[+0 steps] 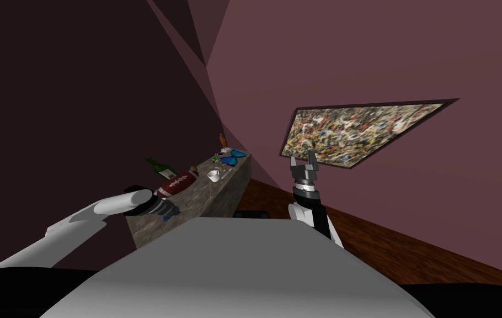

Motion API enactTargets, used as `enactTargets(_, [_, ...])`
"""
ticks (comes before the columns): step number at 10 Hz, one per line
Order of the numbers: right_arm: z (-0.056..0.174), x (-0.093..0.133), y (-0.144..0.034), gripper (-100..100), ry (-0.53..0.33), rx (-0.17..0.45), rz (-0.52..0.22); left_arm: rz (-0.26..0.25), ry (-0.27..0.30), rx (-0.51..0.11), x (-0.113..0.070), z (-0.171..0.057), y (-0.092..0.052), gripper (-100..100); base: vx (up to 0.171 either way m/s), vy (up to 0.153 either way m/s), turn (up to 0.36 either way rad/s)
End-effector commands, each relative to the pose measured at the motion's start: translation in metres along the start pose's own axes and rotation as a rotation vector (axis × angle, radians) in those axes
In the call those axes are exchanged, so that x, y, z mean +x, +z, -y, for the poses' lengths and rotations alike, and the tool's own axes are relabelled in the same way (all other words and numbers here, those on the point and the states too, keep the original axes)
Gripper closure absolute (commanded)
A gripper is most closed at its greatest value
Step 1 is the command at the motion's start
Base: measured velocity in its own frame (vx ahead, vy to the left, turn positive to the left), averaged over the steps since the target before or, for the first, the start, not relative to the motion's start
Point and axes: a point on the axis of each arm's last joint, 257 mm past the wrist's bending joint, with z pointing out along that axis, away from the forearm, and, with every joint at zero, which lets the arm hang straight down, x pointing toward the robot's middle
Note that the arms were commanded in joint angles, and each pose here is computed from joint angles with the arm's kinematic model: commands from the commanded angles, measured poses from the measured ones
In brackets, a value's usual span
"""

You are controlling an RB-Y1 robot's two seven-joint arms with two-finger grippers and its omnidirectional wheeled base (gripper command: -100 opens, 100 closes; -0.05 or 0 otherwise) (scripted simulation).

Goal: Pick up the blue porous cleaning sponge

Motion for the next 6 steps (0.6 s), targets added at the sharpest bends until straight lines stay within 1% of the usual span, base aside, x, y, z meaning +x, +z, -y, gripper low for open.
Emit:
enactTargets(1, [0.0000, 0.0000, 0.0000, 0, 0.000, 0.000, 0.000, 0.000, 0.000, 0.000, 0.0000, 0.0000, 0.0000, 100, 0.000, 0.000, 0.000])
enactTargets(5, [0.0000, 0.0000, 0.0000, 0, 0.000, 0.000, 0.000, 0.000, 0.002, -0.001, 0.0002, -0.0003, -0.0001, 100, 0.000, 0.000, 0.000])
enactTargets(6, [0.0000, 0.0000, 0.0000, 0, 0.000, 0.000, 0.000, 0.000, 0.002, -0.001, 0.0002, -0.0003, -0.0001, 0, 0.000, 0.000, 0.000])
